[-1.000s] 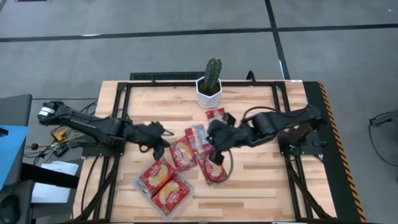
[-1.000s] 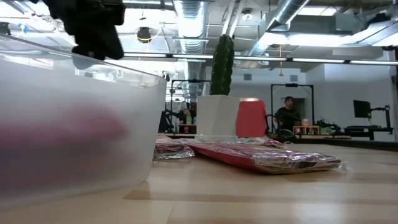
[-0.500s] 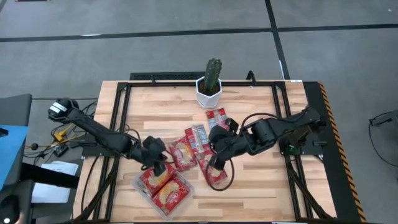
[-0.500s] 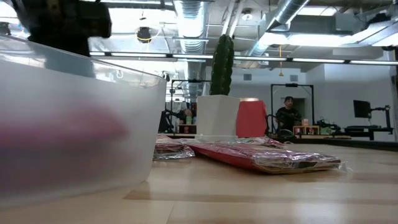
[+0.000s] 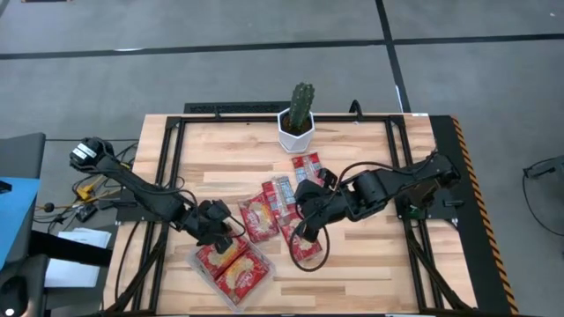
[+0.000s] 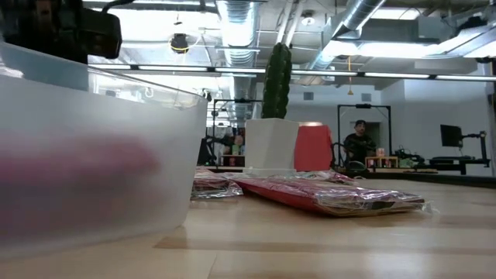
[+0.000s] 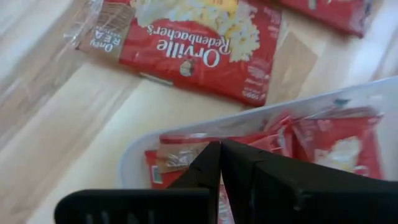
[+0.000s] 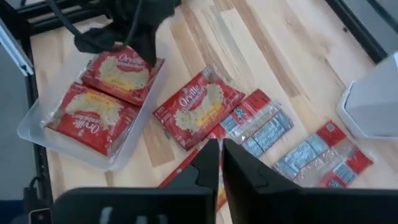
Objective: Sort popcorn bags into baskets
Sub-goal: Put the red popcorn bag into the transparent bin
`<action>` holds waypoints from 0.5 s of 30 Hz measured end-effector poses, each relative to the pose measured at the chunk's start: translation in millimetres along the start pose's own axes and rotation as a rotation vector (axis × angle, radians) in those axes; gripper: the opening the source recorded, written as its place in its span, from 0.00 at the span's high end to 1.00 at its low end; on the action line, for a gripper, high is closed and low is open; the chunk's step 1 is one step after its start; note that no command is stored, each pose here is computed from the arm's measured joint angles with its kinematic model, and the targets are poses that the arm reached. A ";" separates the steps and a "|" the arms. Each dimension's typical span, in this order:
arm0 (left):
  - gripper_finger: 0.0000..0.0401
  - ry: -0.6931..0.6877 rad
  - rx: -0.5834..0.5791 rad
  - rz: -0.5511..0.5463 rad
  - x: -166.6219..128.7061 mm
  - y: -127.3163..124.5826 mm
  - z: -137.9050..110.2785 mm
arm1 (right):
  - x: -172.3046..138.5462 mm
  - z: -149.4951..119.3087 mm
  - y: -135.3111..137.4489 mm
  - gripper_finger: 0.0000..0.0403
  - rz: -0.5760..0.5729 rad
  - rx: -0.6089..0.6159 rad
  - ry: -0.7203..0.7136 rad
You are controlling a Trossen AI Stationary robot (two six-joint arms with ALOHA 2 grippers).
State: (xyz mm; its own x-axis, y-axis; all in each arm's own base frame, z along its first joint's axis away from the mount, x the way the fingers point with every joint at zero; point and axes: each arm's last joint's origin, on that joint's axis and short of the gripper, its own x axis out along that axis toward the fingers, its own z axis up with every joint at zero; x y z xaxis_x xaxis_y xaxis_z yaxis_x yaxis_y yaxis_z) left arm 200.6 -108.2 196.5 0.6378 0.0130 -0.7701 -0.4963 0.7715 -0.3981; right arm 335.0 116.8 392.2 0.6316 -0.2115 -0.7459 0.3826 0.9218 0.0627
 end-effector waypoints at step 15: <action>0.77 -0.335 -0.102 -0.497 -85.7 -9.4 40.4 | 74.6 -82.5 -6.6 0.34 -0.160 0.276 0.359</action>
State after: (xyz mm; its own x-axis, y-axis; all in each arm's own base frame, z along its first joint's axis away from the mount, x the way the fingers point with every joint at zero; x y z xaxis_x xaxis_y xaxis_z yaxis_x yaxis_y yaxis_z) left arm 174.3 -90.8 286.4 0.9500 -0.1209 -0.2879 -0.1353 0.6715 -0.7285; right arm 324.0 121.7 281.4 0.2959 -0.1732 -0.9394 0.6516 0.7557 0.0660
